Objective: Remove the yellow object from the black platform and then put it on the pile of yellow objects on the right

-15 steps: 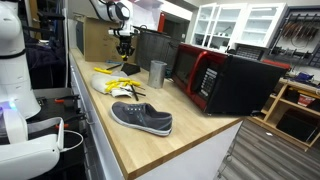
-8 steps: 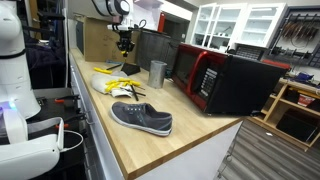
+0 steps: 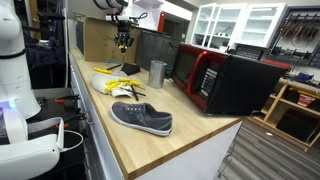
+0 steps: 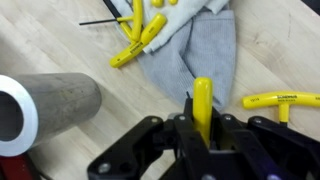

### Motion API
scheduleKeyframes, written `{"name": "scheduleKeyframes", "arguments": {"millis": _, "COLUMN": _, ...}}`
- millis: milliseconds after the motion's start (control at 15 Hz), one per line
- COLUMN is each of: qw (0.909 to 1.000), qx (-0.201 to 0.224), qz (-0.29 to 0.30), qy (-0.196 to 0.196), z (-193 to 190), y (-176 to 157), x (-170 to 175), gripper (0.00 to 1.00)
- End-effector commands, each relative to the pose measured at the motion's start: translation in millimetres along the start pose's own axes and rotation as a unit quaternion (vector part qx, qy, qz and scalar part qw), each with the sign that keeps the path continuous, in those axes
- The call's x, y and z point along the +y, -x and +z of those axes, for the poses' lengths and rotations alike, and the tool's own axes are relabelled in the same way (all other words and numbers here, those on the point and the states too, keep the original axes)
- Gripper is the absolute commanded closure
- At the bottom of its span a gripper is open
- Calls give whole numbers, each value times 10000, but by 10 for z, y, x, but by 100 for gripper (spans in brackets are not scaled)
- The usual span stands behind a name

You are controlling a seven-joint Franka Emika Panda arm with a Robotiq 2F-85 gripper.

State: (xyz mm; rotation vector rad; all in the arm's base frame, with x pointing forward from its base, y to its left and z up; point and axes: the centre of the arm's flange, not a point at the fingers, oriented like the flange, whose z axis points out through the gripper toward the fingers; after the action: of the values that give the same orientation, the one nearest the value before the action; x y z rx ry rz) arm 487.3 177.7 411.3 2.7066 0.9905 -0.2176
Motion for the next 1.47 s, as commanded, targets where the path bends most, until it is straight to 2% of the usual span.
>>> {"name": "scheduleKeyframes", "arguments": {"millis": 0, "qw": 9966, "qx": -414, "qz": -355, "qy": 612, "z": -137, "y": 197, "x": -19, "gripper": 97}}
{"name": "scheduleKeyframes", "arguments": {"millis": 200, "qw": 9892, "qx": -777, "qz": -569, "qy": 1108, "z": -102, "y": 240, "x": -64, "gripper": 97}}
{"name": "scheduleKeyframes", "arguments": {"millis": 400, "qw": 9771, "qx": -1262, "qz": -827, "qy": 1502, "z": 78, "y": 257, "x": -149, "gripper": 97}}
{"name": "scheduleKeyframes", "arguments": {"millis": 800, "qw": 9414, "qx": -2234, "qz": -1315, "qy": 2160, "z": 539, "y": 421, "x": -257, "gripper": 97}}
{"name": "scheduleKeyframes", "arguments": {"millis": 1133, "qw": 9138, "qx": -2781, "qz": -1688, "qy": 2433, "z": 940, "y": 425, "x": -291, "gripper": 97}}
{"name": "scheduleKeyframes", "arguments": {"millis": 1400, "qw": 8958, "qx": -3034, "qz": -2138, "qy": 2444, "z": 1248, "y": 418, "x": -348, "gripper": 97}}
